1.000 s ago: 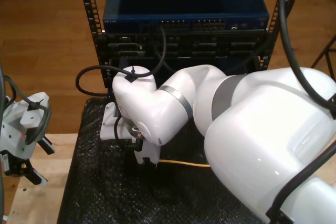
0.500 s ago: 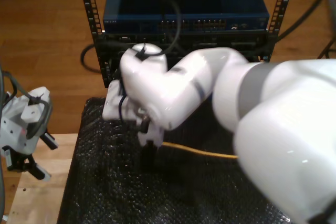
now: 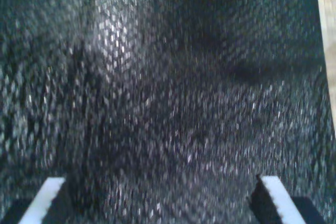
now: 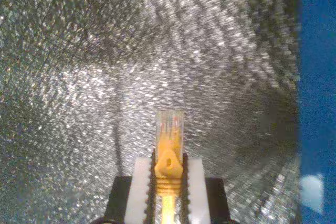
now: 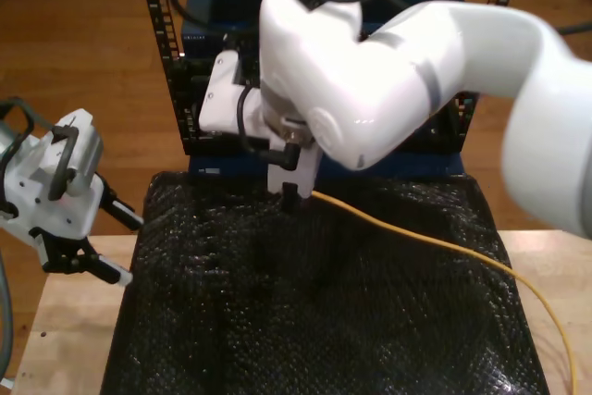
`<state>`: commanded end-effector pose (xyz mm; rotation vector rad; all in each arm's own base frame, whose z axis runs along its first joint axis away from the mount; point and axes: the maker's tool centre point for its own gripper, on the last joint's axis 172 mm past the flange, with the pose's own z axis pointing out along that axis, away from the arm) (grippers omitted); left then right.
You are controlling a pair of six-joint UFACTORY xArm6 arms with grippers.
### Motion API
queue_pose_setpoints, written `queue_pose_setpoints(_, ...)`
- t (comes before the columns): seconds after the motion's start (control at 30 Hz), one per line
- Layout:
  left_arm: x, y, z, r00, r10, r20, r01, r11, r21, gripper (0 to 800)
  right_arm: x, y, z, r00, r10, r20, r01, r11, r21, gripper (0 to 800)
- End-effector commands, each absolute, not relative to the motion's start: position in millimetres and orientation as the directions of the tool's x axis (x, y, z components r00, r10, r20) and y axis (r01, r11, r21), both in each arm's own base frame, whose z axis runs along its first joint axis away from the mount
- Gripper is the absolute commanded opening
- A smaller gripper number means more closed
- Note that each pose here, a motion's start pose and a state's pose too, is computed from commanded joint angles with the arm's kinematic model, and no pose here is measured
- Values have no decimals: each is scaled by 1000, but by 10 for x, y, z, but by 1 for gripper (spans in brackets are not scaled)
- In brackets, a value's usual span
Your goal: Grab the cable and plug it in
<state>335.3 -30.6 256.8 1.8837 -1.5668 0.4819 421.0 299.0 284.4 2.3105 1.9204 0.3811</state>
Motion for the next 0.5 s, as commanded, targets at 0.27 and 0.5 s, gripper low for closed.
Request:
queue_pose_setpoints(0.27, 3454, -619, 2808, 206, -643, 737, -975, -69, 213, 800, 4136, 2979, 3143, 183, 965, 187, 941, -227, 250, 8)
queue_pose_setpoints(0.5, 3559, -947, 3028, 145, -593, 792, -986, -20, 166, 800, 4076, 2947, 3336, 216, 946, 244, 936, -271, 223, 8)
